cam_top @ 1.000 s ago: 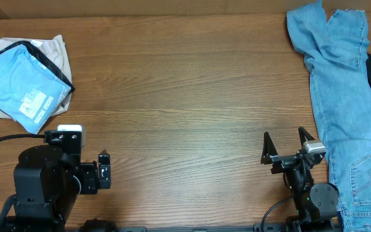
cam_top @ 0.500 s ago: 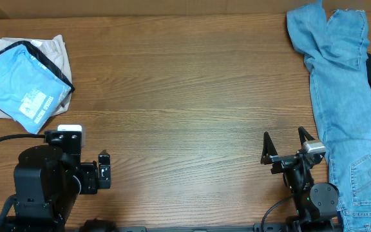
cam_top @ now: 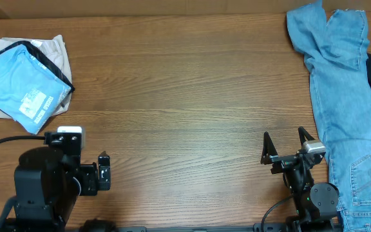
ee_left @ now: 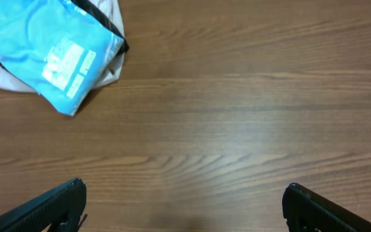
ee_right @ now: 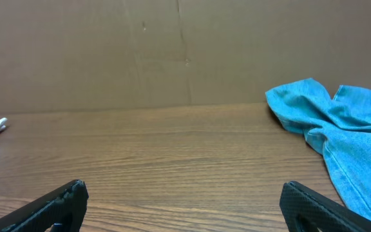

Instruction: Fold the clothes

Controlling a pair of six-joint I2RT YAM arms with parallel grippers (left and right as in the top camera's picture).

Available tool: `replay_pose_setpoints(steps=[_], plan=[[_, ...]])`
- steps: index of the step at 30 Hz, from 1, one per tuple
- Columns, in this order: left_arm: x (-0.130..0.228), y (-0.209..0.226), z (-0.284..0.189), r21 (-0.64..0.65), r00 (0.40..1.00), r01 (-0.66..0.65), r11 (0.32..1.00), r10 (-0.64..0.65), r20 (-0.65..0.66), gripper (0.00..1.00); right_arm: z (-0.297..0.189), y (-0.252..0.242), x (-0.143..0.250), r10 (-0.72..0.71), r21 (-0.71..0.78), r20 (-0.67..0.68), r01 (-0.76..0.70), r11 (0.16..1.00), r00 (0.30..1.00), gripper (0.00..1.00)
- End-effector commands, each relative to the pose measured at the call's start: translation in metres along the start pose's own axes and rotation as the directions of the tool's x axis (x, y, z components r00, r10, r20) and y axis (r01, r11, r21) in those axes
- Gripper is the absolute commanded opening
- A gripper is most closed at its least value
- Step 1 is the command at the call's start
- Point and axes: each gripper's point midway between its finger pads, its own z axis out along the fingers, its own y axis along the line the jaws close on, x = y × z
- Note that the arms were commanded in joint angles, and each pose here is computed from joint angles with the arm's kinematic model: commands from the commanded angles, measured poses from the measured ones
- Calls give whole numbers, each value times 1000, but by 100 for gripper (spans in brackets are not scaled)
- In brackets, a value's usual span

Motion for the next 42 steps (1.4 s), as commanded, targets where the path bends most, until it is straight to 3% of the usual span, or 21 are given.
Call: replay_pose_setpoints(steps=[1, 10, 16, 21, 23, 26, 28, 42], plan=[[7, -1, 6, 5, 999, 2, 1000, -2, 53, 100, 0, -1, 1, 3, 2, 8, -3, 1000, 1000, 100], [26, -28, 76, 132, 933, -3, 991, -45, 358, 100, 0, -1, 1, 3, 2, 8, -3, 1000, 1000, 100], [15, -34, 95, 151, 788, -28, 988, -71, 612, 100, 0, -1, 1, 2, 2, 8, -2, 1000, 1000, 100], [3, -33, 90, 146, 663, -37, 989, -85, 744, 100, 0, -1, 1, 2, 1, 8, -2, 1000, 1000, 100], [2, -33, 94, 145, 642, -39, 989, -87, 762, 100, 0, -1, 1, 3, 1, 8, -3, 1000, 1000, 100], [17, -35, 116, 145, 679, -36, 989, -83, 730, 100, 0, -1, 1, 2, 2, 8, -2, 1000, 1000, 100], [38, -36, 138, 144, 754, -27, 989, -75, 652, 100, 0, -1, 1, 2, 1, 8, -2, 1000, 1000, 100], [36, -32, 137, 127, 748, -13, 992, -75, 659, 100, 0, -1, 1, 2, 2, 8, -2, 1000, 1000, 100]])
